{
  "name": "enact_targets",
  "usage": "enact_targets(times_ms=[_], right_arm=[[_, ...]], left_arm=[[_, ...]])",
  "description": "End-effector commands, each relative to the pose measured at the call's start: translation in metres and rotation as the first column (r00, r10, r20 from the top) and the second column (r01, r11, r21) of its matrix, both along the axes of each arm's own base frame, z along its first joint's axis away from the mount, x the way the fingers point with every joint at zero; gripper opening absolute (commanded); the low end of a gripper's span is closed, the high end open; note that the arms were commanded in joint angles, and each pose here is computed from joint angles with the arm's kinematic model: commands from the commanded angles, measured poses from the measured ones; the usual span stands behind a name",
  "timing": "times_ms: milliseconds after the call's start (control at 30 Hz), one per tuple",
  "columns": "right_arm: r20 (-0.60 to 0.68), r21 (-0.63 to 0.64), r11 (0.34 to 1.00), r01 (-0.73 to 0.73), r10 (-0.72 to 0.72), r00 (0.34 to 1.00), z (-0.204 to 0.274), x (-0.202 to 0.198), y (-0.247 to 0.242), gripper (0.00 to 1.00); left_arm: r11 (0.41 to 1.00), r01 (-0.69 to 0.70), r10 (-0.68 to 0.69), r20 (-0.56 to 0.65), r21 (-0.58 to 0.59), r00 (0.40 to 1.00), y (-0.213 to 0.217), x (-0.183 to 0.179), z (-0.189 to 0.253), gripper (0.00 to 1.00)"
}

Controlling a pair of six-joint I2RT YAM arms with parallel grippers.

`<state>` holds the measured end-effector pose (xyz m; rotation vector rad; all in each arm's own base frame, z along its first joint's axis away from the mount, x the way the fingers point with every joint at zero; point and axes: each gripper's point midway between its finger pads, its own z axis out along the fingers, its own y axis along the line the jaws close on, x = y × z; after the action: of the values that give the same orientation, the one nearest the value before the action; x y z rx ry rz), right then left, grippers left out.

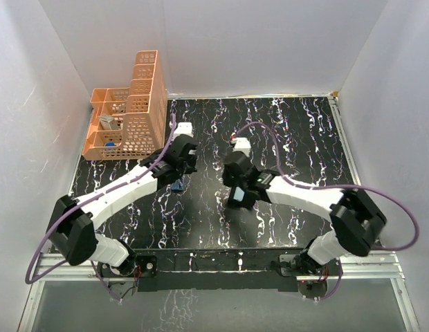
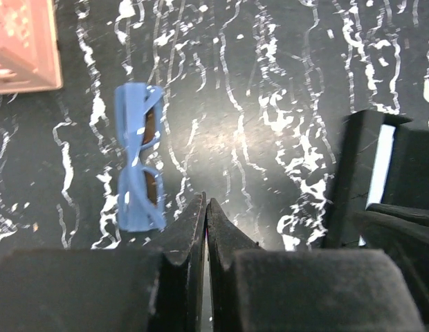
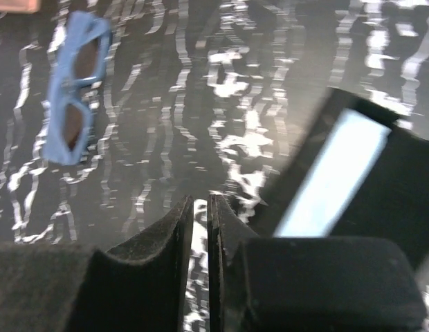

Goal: Organize the sunglasses
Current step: Adjust the sunglasses case at the center of the board, then pick up the sunglasses from the center of the board.

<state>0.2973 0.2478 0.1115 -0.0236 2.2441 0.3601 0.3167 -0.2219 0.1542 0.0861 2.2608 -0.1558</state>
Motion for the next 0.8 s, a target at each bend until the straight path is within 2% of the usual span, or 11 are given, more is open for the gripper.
enact_targets(times_ms=[0,200,333,533,767], right_arm=[[0.049,0.142,0.983,-0.119,0.113,0.992,0.022,0.013,0.066,0.14],[0.021,0.236,0.954,-0.186,0.186,0.982,0.013,0.018,0.110,0.17],[-0.016,0.262,0.943,-0.205,0.216,0.976,-0.007,0.022,0.136,0.19],[-0.001,0.319,0.919,-0.233,0.247,0.969,-0.015,0.031,0.164,0.23],[0.011,0.363,0.900,-0.242,0.255,0.967,-0.016,0.041,0.183,0.29]], left_arm=[[0.999,-0.045,0.045,0.010,0.013,0.999,0.030,-0.012,0.009,0.00],[0.996,-0.094,0.094,0.028,0.001,0.995,0.053,-0.020,0.020,0.03],[0.994,-0.105,0.106,0.035,-0.013,0.994,0.063,-0.024,0.022,0.11],[0.988,-0.141,0.143,0.027,-0.060,0.989,0.075,-0.030,0.025,0.19],[0.987,-0.134,0.136,0.019,-0.085,0.991,0.078,-0.036,0.026,0.20]])
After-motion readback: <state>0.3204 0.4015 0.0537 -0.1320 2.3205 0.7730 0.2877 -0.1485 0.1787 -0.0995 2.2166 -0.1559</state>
